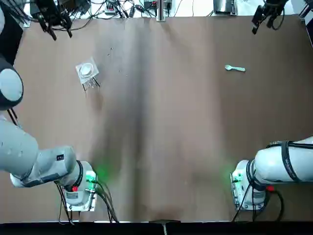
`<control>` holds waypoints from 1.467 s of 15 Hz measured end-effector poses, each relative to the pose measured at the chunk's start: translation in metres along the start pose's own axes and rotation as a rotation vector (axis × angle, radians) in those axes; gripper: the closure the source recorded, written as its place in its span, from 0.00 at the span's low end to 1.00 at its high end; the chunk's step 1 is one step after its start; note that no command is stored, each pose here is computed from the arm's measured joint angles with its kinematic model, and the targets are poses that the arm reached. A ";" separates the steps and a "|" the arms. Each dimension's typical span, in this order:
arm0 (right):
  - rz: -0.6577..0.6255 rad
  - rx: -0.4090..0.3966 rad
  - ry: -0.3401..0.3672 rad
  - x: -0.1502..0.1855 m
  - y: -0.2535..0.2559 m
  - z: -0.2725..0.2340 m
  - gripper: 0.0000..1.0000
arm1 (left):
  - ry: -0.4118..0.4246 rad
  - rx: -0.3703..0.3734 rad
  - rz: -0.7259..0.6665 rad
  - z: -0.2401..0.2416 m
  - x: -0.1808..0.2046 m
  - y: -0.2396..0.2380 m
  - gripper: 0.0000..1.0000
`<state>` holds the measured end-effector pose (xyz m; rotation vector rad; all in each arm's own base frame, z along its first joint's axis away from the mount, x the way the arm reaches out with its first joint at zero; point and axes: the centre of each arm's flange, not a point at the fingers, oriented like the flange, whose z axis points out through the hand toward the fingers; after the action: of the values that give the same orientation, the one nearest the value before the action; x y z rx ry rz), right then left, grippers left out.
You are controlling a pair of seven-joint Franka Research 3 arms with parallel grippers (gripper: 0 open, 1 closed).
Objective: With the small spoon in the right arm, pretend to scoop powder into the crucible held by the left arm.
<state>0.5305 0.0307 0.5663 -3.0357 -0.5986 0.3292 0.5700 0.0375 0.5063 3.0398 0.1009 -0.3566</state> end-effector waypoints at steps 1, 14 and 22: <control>-0.041 -0.001 0.005 0.008 0.003 0.013 0.00 | -0.028 -0.015 0.001 0.015 0.005 -0.006 0.00; -0.540 -0.010 0.065 0.095 0.058 0.262 0.00 | -0.115 -0.271 0.040 0.153 0.037 -0.057 0.00; -0.919 -0.042 0.101 0.086 0.116 0.335 0.07 | -0.170 -0.352 0.033 0.194 0.049 -0.049 0.06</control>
<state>0.5800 -0.0476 0.2132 -2.4154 -1.8452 0.1118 0.5696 0.0724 0.3036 2.6497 0.0912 -0.5300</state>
